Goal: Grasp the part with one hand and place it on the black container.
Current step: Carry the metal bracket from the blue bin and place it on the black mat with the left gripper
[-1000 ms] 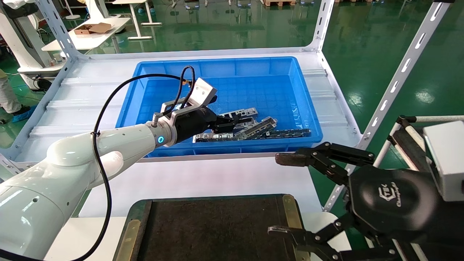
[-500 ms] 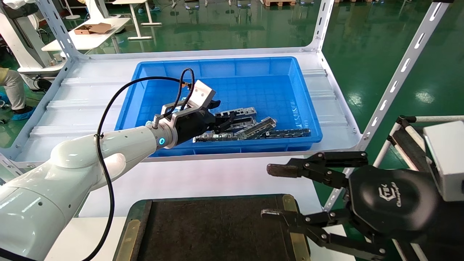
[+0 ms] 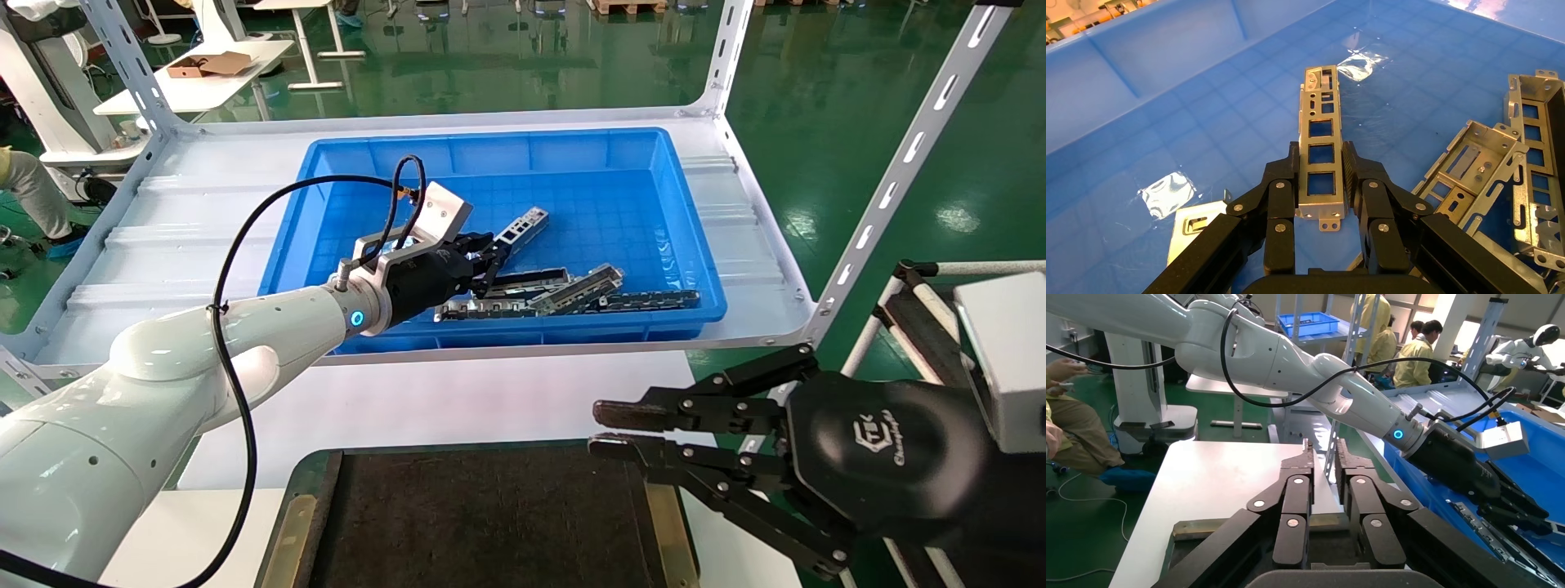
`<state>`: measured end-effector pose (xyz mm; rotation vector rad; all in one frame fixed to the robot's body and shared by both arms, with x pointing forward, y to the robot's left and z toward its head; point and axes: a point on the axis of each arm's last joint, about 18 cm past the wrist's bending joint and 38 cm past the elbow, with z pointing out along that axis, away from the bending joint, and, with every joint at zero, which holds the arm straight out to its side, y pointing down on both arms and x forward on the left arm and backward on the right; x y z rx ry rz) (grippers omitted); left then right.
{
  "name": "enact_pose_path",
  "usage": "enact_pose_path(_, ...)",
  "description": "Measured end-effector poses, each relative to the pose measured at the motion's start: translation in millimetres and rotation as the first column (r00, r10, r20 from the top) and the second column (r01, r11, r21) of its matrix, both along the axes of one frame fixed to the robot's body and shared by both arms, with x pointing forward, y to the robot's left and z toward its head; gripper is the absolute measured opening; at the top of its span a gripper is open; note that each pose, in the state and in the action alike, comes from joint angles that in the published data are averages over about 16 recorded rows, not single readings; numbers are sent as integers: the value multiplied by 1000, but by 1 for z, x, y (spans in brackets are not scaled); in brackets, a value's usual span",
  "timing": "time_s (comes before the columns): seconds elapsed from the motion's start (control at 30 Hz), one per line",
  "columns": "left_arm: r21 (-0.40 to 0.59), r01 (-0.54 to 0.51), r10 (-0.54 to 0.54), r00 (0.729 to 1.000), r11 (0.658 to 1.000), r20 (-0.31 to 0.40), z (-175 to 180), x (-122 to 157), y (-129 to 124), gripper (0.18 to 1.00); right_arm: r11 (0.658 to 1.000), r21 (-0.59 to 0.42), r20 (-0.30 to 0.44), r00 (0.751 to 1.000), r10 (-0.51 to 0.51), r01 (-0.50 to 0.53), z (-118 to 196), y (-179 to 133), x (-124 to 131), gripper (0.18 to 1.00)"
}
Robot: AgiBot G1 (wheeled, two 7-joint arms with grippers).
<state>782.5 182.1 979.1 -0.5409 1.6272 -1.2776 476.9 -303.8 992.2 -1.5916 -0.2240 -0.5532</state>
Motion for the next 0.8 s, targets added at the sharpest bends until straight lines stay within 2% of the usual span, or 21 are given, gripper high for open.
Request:
enact_pose_path(0.33, -57, 8, -7, 1000, 998, 25, 22, -2, 0, 324, 1000, 0, 0, 1000, 0, 0, 0, 0, 0, 219)
enact_pose_path(0.6, -108, 61, -54, 997, 992, 63, 51, -9, -1, 323, 1000, 0, 0, 1000, 0, 0, 0, 0, 0, 195)
enact_pose_path(0.8, -118, 150, -141, 986, 982, 89, 63, -21, -2, 322, 1000, 0, 0, 1000, 0, 0, 0, 0, 0, 191)
